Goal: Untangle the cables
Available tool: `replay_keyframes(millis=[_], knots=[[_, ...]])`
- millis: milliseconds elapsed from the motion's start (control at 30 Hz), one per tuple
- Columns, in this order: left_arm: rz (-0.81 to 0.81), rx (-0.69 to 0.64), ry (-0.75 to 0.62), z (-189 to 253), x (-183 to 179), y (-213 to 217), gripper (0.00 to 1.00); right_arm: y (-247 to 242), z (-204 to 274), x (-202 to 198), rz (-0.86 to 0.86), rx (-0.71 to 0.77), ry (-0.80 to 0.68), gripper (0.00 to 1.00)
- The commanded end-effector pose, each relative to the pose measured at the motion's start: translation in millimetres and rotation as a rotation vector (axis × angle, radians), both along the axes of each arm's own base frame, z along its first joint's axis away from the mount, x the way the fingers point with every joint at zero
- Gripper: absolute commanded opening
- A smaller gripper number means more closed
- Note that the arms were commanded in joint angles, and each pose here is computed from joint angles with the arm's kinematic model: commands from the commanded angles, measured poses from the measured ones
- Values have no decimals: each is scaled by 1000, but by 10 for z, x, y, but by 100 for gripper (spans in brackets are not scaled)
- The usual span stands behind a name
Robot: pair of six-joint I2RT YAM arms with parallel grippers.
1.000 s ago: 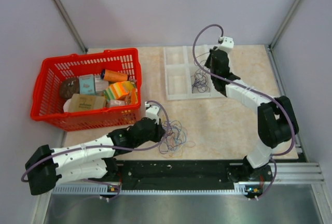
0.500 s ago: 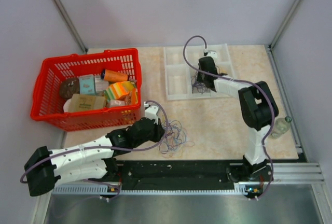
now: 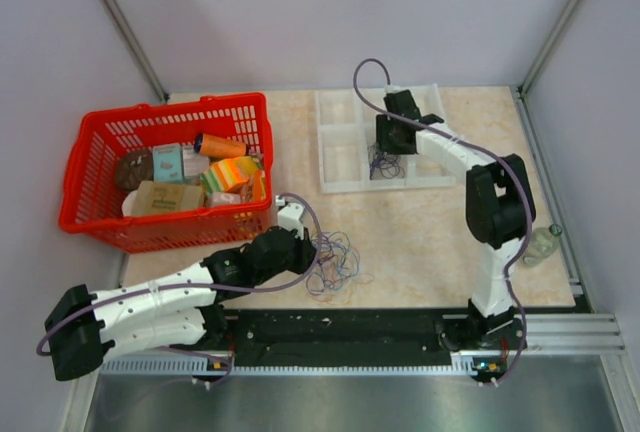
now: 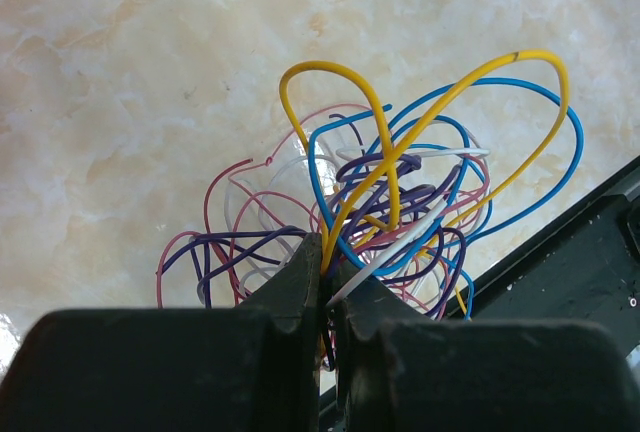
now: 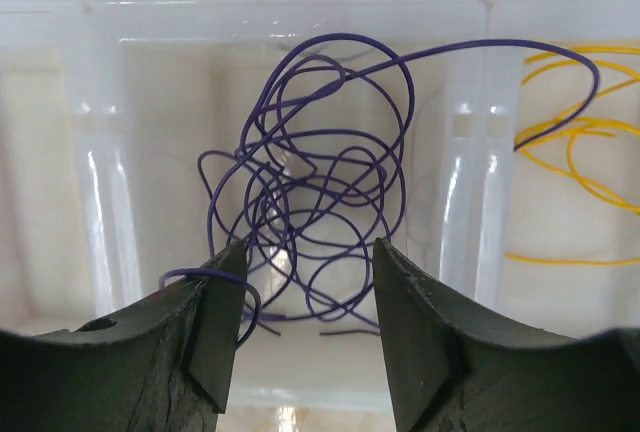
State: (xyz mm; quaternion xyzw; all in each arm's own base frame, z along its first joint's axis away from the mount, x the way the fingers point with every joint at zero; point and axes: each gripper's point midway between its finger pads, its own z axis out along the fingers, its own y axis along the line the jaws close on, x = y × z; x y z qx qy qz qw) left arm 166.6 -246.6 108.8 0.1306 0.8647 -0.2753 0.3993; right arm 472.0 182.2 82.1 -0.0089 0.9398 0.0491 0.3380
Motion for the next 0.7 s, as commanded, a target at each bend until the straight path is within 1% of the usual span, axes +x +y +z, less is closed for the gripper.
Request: replay_keyframes(millis=[0,67,133,200,333,400,467,567,667], knots=[[-9,-63,-14,133,3,-79,8,-113,772,-3,33,24,-122,53],[-7,-63,-17,149,3,-72,8,-118,897,-11,31,82,-131,53],[-5,-63,-20,152,6,-62,8,-216,974,54,-5,105,-153,54],[-6,-62,-18,148,4,-64,8,-326,1014,195,-29,106,-184,57],[-14,-60,-9,133,-6,-85,8,-399,957,467,-10,142,-194,58],[-17,-61,-8,132,-10,-88,9,-403,992,560,-9,225,-219,59],[-17,-59,-8,126,-14,-87,9,-493,988,649,-77,333,-234,60],[-13,-52,-6,100,-11,-75,9,-580,951,709,-182,401,-233,67],[-13,-45,-6,79,-1,-85,9,-521,851,762,-215,514,-206,68]])
